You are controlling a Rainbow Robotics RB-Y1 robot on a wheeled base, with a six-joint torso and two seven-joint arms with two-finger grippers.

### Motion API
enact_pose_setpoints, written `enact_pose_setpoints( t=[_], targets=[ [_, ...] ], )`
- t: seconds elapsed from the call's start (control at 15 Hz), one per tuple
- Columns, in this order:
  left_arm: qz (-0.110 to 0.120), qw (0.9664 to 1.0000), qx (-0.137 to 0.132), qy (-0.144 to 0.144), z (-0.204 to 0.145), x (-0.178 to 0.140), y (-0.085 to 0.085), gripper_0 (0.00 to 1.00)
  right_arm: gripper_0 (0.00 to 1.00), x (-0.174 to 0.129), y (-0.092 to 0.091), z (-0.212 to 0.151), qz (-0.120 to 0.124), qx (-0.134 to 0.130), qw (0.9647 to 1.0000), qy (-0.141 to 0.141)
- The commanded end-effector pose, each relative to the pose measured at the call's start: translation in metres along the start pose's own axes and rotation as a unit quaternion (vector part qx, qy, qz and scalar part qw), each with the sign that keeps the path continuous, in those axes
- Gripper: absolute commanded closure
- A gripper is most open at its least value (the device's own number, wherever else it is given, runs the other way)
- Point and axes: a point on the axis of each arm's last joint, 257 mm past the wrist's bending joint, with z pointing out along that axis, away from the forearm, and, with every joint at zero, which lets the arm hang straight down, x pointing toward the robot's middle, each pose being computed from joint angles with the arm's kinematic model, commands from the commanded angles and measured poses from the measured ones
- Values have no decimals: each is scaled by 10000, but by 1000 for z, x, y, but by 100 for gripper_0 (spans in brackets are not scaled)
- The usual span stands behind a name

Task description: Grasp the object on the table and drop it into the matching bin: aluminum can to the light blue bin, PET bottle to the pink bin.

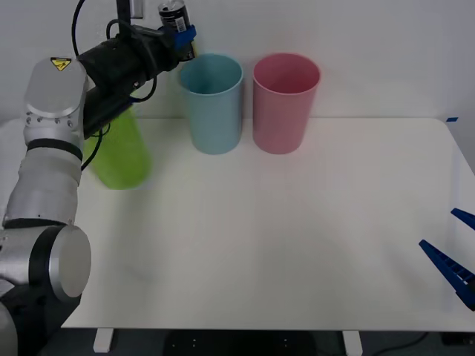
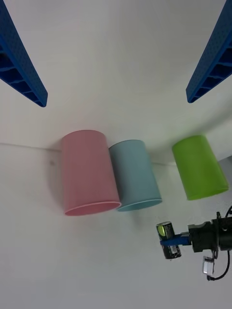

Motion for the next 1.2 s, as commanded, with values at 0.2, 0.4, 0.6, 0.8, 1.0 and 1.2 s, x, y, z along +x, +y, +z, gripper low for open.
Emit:
enact_pose_setpoints(
  t=[0.2, 0.4, 0.6, 0.8, 1.0, 1.2],
  targets=[
    [180, 9990, -407, 69, 34, 5, -11, 99, 0, 0, 0, 0, 0, 0, 10000, 0],
    [304, 9974, -640, 106, 48, 5, -13, 99, 0, 0, 0, 0, 0, 0, 10000, 0],
    [401, 9970, -644, 160, 50, 9, -16, 99, 0, 0, 0, 0, 0, 0, 10000, 0],
    [397, 9971, -628, 153, 50, 9, -18, 99, 0, 0, 0, 0, 0, 0, 10000, 0],
    [367, 9974, -611, 138, 51, 9, -20, 91, 0, 0, 0, 0, 0, 0, 10000, 0],
    [351, 9976, -592, 110, 52, 8, -23, 0, 0, 0, 0, 0, 0, 0, 10000, 0]
  ],
)
